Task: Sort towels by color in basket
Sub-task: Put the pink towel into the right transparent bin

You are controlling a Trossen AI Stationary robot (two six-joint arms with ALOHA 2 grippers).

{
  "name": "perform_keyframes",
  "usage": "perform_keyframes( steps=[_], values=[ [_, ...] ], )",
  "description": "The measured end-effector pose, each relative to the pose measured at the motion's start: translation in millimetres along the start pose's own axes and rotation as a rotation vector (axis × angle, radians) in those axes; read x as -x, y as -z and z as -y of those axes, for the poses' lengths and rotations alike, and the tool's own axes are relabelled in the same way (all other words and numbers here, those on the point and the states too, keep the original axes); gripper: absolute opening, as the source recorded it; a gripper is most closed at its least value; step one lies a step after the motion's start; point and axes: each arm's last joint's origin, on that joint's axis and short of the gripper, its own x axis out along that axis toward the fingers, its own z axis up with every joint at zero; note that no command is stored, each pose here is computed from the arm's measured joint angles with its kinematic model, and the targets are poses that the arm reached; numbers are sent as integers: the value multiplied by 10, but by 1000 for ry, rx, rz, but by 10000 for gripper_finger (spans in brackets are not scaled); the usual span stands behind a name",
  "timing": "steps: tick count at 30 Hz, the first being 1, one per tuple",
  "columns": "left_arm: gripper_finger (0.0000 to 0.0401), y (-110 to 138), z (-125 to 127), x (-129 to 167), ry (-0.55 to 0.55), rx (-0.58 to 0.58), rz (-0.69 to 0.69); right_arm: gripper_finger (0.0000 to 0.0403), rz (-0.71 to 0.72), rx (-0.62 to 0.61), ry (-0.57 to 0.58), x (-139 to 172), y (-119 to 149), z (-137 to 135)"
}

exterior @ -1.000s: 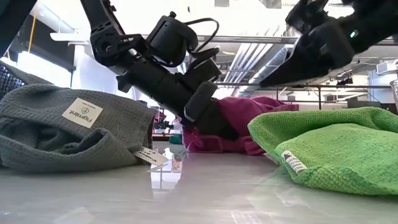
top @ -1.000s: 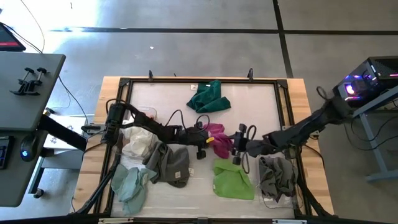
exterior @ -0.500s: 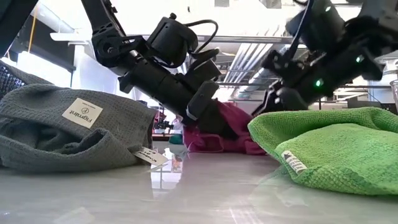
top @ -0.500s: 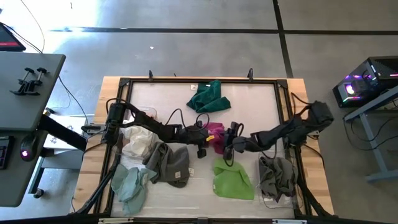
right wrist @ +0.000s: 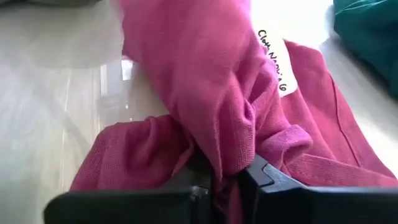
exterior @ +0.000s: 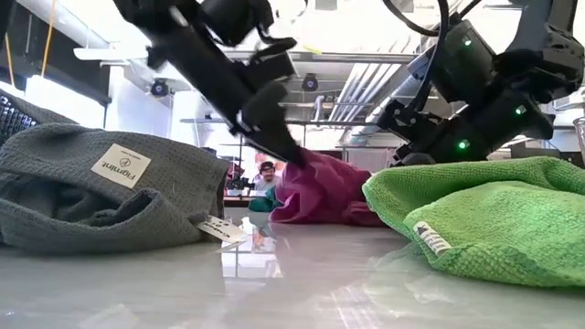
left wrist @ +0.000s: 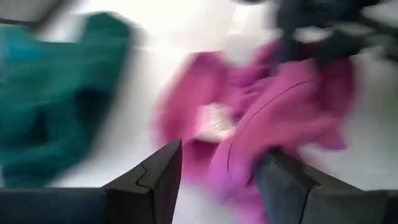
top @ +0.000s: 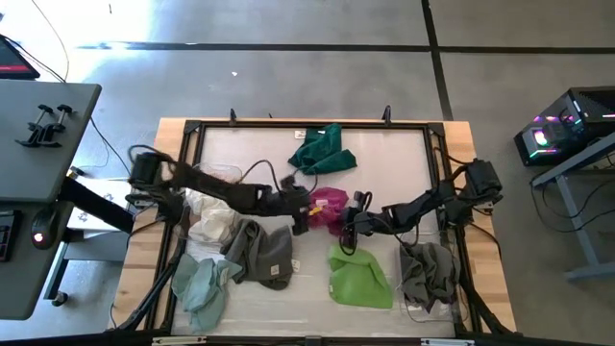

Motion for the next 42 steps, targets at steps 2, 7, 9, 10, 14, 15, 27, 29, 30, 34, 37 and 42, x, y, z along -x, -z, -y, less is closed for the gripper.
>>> perform_keyframes(
  steps=[2, 7, 9, 10, 14, 15, 27, 29, 30, 34, 37, 42],
  values=[
    [178, -11, -9, 169, -123, -28, -15, 20, 20, -10, 27, 16, -6, -19],
    [171, 13, 29, 502, -334, -66, -4, 24, 60, -59, 49, 192, -115, -40],
    [170, 69, 64, 582, -384, -61, 10, 18, 99, -73, 32, 346, -227, -61],
    [170, 109, 84, 611, -409, -61, 15, 18, 115, -77, 27, 431, -285, -79],
    [170, 271, 168, 659, -446, -49, 40, 18, 212, -59, 41, 886, -594, -196],
    [170, 317, 186, 666, -444, -56, 35, 18, 241, -61, 45, 1024, -694, -226],
    [170, 598, 343, 772, -495, -85, 94, 18, 48, -180, 55, 2299, -1462, -431],
    [170, 594, 344, 776, -505, -85, 101, 18, -85, -247, 46, 2421, -1482, -421],
    [170, 593, 342, 777, -514, -85, 106, 18, -153, -272, 36, 2484, -1475, -432],
    [170, 588, 330, 776, -536, -92, 112, 18, -410, -437, 87, 2718, -1341, -457],
    [170, 587, 329, 776, -539, -93, 113, 18, -569, -571, 119, 2895, -1196, -506],
    [170, 584, 317, 769, -544, -91, 111, 18, -748, -766, 161, 3118, -943, -672]
  ],
)
